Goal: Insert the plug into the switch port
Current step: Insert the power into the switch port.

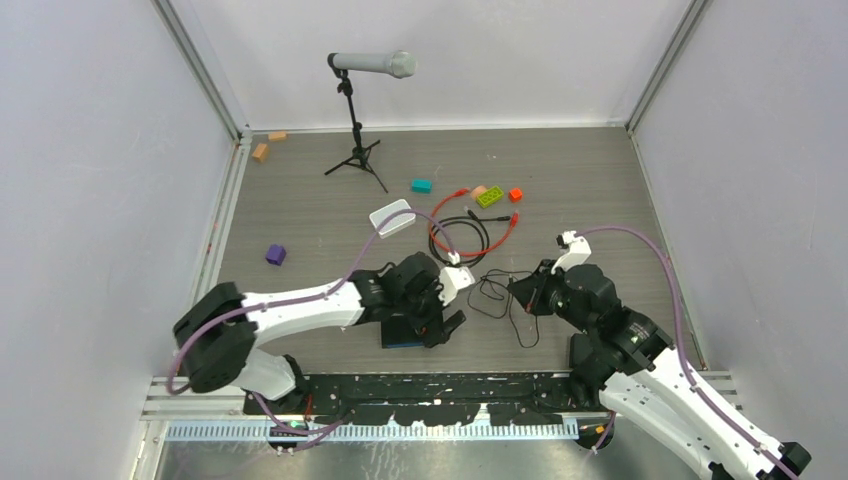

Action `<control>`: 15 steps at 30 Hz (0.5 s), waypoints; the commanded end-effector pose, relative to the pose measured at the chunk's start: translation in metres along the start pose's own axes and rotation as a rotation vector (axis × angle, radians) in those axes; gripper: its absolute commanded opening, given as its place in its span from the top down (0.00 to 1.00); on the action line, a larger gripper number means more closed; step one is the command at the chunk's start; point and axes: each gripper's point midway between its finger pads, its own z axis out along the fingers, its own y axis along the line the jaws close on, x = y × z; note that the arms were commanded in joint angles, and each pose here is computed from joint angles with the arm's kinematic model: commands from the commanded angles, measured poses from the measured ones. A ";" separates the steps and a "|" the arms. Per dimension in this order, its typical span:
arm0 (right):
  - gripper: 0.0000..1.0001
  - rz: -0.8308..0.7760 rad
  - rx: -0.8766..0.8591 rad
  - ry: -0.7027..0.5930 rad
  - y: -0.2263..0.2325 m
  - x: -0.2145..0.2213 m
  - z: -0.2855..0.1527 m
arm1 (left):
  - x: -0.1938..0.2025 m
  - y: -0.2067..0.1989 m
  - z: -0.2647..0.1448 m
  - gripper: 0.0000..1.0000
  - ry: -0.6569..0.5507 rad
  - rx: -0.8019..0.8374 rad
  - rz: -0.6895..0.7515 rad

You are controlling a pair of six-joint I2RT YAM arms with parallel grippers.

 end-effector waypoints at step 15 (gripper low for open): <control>0.99 -0.167 0.058 0.059 0.018 0.049 0.058 | 0.019 0.062 -0.131 0.01 -0.417 -0.578 -0.799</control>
